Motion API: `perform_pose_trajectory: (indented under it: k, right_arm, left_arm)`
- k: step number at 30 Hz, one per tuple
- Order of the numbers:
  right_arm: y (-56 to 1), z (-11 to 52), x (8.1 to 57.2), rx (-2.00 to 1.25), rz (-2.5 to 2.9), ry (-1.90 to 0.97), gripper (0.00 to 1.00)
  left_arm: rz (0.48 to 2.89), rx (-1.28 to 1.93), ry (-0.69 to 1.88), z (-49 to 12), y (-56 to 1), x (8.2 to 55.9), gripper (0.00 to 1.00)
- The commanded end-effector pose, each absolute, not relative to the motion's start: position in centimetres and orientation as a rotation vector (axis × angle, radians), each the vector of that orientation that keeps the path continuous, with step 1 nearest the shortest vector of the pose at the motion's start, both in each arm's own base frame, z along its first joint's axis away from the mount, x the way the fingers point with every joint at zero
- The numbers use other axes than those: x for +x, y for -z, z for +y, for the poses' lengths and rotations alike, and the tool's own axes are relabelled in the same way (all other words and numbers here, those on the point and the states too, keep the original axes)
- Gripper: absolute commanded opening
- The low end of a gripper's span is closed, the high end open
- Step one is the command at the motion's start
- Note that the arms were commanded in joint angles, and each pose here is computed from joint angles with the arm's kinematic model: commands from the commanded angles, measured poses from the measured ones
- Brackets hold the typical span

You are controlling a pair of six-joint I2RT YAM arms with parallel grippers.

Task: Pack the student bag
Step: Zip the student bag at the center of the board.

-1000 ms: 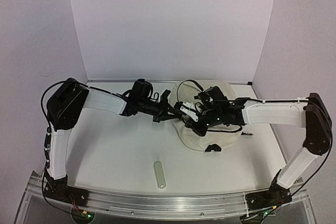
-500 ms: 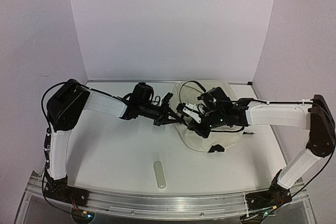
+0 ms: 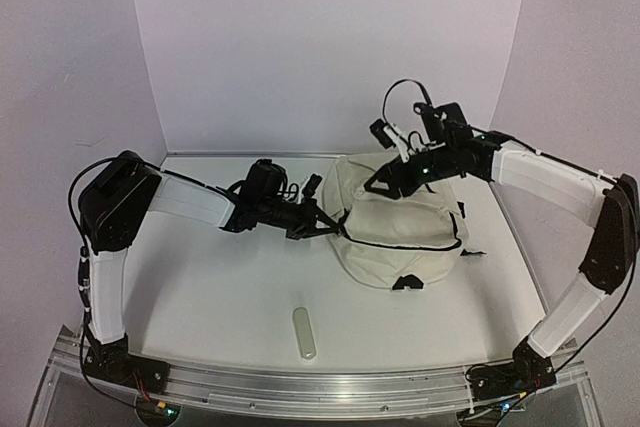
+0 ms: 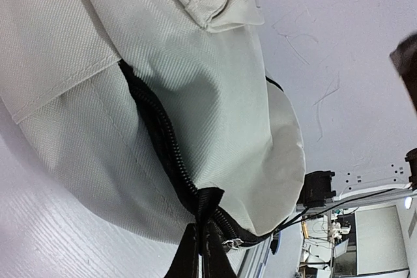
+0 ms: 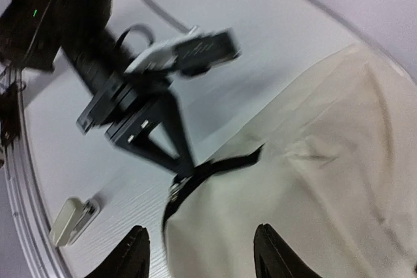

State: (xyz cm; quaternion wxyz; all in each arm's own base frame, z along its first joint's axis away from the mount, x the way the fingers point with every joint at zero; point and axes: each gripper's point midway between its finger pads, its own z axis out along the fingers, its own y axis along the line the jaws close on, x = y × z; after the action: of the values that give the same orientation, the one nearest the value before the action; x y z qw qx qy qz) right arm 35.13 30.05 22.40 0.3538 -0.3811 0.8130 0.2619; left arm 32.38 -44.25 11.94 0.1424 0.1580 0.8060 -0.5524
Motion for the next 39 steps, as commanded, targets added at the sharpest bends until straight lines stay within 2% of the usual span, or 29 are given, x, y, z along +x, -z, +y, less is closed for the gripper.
perform_pose_trajectory:
  k: [1, 7, 12, 18, 24, 27, 34, 39]
  right_arm:
    - [-21.3, 31.7, 38.5, -0.834, 2.206, -0.738, 0.46]
    - [-14.8, 34.0, 39.5, -0.876, 2.326, -0.654, 0.40]
    - [-10.0, 33.3, 40.6, -0.874, 2.414, -0.533, 0.33]
    - [-7.5, 32.6, 41.2, -0.869, 2.458, -0.452, 0.31]
    - [-8.1, 32.7, 41.8, -0.855, 2.444, -0.446, 0.33]
    - [-9.4, 32.6, 41.8, -0.854, 2.422, -0.453, 0.36]
    - [-16.4, 31.8, 39.4, -0.918, 2.317, -0.502, 0.60]
    - [-20.0, 29.8, 36.6, -0.972, 2.254, -0.501, 0.65]
  left_arm:
    - [2.237, 0.546, 1.491, -44.2, -14.3, 32.0, 0.00]
    - [2.205, 0.659, 1.386, -44.6, -14.9, 30.0, 0.00]
    - [2.158, 0.757, 1.311, -43.8, -16.1, 28.2, 0.00]
    - [2.090, 0.943, 1.242, -44.4, -17.0, 24.9, 0.00]
    - [2.096, 1.106, 1.257, -46.8, -15.1, 21.7, 0.00]
    - [2.093, 1.157, 1.268, -48.3, -14.6, 20.6, 0.00]
    - [2.047, 1.108, 1.305, -49.3, -16.7, 21.8, 0.00]
    - [2.057, 0.947, 1.404, -48.2, -18.6, 25.1, 0.00]
